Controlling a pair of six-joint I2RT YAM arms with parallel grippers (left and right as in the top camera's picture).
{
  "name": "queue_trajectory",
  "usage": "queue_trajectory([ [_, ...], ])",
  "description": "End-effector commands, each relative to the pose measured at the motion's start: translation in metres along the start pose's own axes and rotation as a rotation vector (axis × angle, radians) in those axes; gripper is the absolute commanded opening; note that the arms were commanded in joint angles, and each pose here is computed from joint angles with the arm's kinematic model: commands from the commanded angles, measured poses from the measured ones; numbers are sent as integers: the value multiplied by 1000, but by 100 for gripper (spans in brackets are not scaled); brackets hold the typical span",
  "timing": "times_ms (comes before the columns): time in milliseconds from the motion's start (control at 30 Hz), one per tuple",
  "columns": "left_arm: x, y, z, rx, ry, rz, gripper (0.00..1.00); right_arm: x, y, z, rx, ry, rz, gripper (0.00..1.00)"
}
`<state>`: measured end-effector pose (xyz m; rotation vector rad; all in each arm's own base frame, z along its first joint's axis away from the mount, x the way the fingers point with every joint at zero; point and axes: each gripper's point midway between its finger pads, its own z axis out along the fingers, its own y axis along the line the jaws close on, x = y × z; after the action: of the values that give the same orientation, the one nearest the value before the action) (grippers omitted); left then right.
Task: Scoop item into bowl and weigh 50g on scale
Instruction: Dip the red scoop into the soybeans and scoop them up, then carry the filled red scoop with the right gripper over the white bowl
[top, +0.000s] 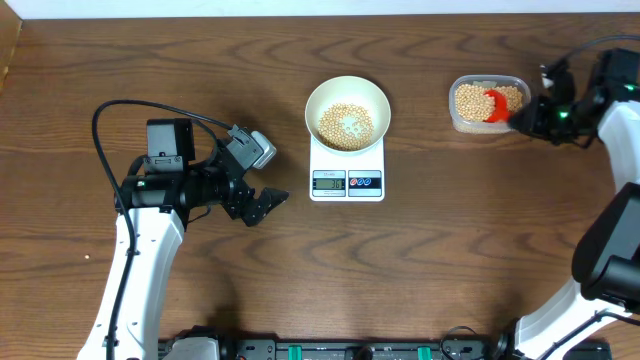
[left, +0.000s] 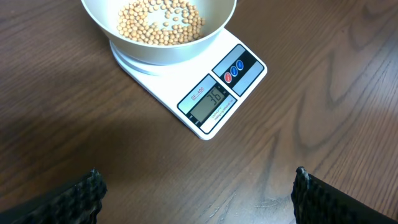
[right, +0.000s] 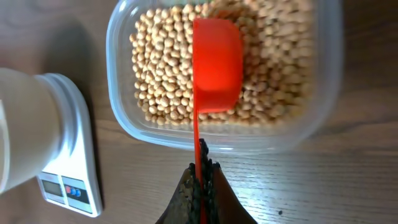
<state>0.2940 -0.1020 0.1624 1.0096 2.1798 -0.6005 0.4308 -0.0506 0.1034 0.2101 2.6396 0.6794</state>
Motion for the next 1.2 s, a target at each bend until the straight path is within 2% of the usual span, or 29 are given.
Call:
queue_trajectory([
  [0, -1, -4, 0, 16, -8, -1, 98, -8, -3, -13, -84, -41, 49, 1],
  [267, -1, -4, 0, 16, -8, -1, 98, -15, -11, -33, -188, -104, 86, 1],
  [500, -1, -4, 0, 16, -8, -1, 98, -20, 3, -43, -305, -134, 89, 1],
  [800, -1, -4, 0, 16, -8, -1, 98, -31, 33, -55, -487, -183, 49, 1],
  [1167, -1, -4, 0, 16, -8, -1, 98, -29, 97, -36, -625, -118, -34, 1],
])
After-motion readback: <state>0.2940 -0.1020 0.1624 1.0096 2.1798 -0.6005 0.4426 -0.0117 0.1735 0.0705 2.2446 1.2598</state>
